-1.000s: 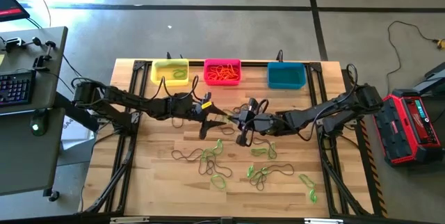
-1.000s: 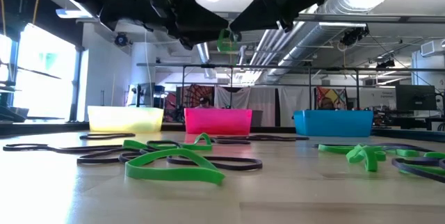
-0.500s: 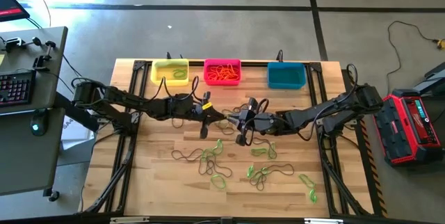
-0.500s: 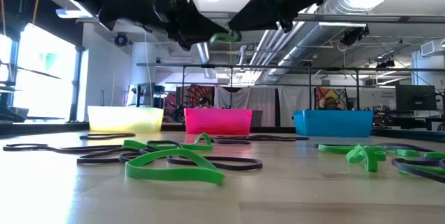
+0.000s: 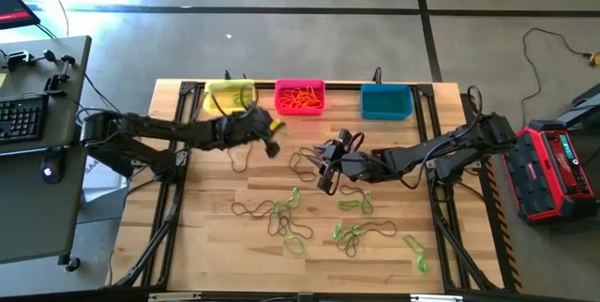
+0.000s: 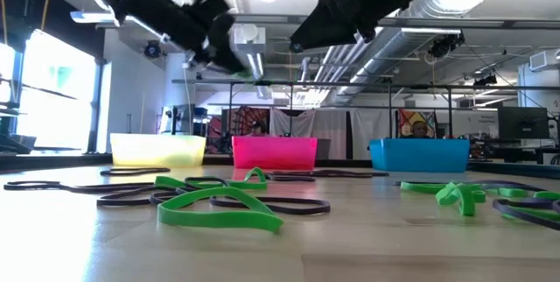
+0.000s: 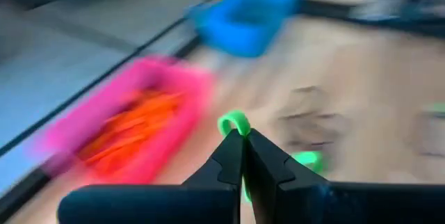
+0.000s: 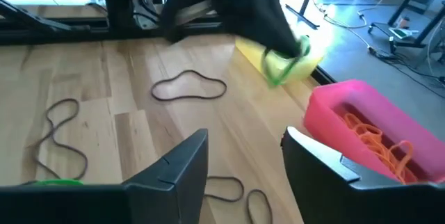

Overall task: Sort rubber bands into baskets
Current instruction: Put the green rubber band into the yellow bin

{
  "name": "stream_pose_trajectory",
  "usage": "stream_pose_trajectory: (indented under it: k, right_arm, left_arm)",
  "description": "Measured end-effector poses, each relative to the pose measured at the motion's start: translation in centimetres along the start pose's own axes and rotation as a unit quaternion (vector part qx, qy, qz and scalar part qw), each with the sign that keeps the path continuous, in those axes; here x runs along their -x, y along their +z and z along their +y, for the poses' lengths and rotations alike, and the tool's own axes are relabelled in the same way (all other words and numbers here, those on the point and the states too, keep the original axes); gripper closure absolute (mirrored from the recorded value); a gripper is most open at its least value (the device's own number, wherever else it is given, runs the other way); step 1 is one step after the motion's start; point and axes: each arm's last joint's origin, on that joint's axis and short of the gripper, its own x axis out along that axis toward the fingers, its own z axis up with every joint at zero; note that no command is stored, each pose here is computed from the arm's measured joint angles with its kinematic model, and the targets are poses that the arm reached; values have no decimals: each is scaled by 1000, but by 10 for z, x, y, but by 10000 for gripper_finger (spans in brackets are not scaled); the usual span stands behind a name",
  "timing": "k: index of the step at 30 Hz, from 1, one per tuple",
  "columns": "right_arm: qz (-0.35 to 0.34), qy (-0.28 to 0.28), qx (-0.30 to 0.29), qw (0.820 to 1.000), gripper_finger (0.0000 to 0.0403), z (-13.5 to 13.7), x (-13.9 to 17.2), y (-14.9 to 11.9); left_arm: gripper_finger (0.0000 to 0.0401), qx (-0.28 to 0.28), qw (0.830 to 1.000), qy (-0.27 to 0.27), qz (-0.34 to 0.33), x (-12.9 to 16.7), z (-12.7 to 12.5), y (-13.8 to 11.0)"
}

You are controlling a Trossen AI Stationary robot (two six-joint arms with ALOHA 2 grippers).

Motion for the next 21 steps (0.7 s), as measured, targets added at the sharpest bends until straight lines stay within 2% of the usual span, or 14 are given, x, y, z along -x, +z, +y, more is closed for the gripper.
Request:
stream_pose_trajectory:
  k: [5, 11, 16, 21]
  right_arm:
    - [10, -4, 4, 1000, 229, -2, -1, -2]
    - [12, -7, 5, 1000, 229, -4, -2, -2]
    - [15, -6, 6, 1000, 229, -4, -2, -3]
    - [16, -5, 7, 1000, 229, -4, -2, -3]
  left_arm:
    - [400, 27, 986, 152, 61, 12, 41, -5]
    - [400, 55, 956, 251, 141, 12, 89, -20]
    - [400, 55, 940, 292, 170, 4, 122, -29]
    - [393, 89, 942, 252, 204, -7, 145, -44]
